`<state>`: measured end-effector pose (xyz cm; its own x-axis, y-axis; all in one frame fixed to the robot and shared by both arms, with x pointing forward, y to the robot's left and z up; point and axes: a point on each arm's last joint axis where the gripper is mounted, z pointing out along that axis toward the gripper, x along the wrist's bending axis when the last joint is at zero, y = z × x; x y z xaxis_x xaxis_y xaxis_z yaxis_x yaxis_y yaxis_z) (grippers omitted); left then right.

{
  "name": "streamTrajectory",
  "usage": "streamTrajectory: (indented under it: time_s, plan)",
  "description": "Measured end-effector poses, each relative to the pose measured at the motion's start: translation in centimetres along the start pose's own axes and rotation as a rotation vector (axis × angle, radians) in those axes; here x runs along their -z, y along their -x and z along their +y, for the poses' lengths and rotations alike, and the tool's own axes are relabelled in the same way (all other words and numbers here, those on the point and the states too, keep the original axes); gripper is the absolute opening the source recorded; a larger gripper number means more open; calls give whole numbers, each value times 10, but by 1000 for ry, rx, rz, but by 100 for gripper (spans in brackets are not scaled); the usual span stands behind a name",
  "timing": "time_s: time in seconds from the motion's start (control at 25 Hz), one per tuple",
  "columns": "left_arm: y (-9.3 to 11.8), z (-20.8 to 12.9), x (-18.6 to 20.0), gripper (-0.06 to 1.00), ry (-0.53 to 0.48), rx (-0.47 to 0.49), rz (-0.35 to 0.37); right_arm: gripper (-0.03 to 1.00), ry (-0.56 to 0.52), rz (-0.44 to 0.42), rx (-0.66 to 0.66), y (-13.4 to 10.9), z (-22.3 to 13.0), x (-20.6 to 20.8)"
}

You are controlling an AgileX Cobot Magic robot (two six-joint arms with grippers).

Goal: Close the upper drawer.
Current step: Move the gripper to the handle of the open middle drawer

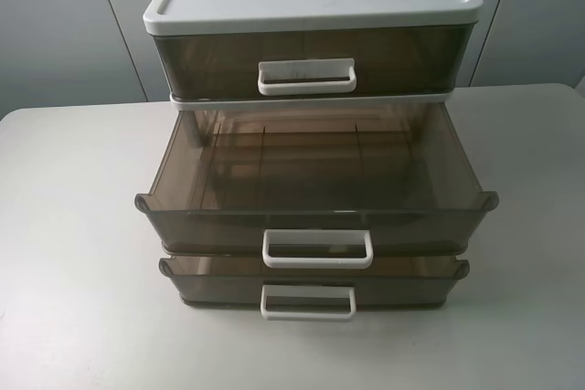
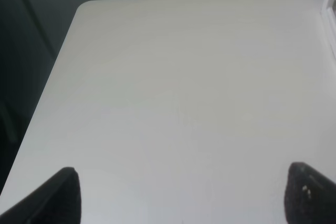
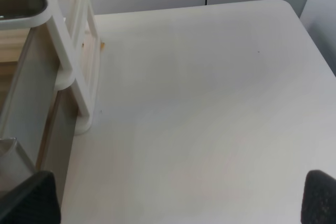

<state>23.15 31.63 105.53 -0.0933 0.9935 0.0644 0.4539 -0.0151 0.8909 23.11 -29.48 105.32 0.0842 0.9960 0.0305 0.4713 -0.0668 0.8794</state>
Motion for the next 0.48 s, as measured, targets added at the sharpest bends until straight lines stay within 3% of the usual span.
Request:
streamTrajectory:
  time_s: [0.24, 0.48]
  plan:
    - [0, 0, 0, 74, 0, 0, 0, 70, 18, -1, 8, 0, 6, 7]
    - [0, 0, 0, 74, 0, 0, 0, 70, -49, -29, 84, 5, 46, 8]
